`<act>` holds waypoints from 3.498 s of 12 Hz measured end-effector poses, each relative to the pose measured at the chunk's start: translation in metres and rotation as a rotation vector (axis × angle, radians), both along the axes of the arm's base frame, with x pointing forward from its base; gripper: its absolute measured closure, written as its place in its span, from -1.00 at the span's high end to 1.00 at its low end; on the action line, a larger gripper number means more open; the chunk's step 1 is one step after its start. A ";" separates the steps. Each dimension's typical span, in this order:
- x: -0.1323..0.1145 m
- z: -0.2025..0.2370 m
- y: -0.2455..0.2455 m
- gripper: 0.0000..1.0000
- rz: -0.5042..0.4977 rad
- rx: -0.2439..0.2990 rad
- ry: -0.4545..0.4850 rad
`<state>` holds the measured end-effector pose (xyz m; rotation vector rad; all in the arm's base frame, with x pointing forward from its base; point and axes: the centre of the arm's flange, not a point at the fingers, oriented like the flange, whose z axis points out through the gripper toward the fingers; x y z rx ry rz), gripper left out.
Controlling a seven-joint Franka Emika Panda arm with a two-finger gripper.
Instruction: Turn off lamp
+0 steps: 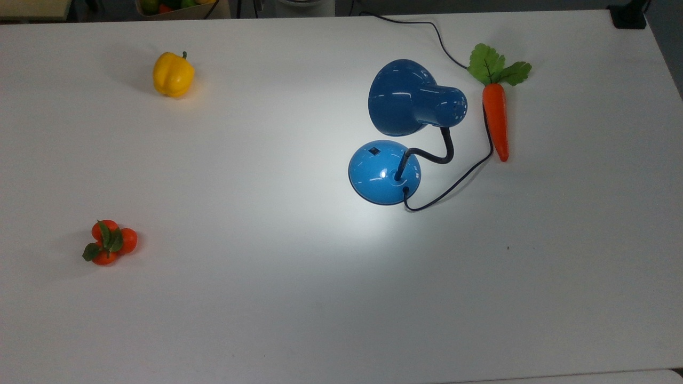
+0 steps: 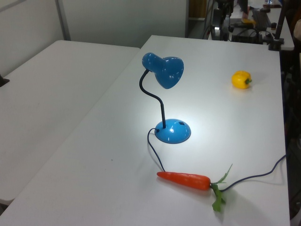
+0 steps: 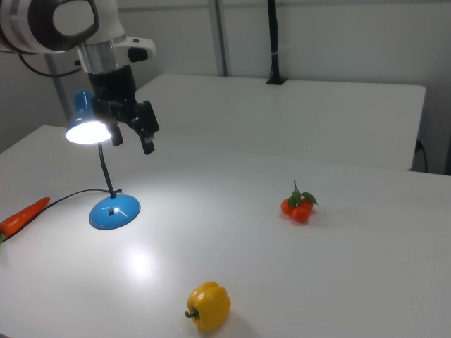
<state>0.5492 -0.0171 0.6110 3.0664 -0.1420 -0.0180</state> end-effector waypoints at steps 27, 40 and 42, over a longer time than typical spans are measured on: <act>0.001 -0.015 0.018 -0.98 0.094 0.003 0.045; 0.018 -0.166 0.145 -0.98 0.339 0.019 0.019; 0.025 -0.190 0.161 -0.98 0.383 0.028 -0.007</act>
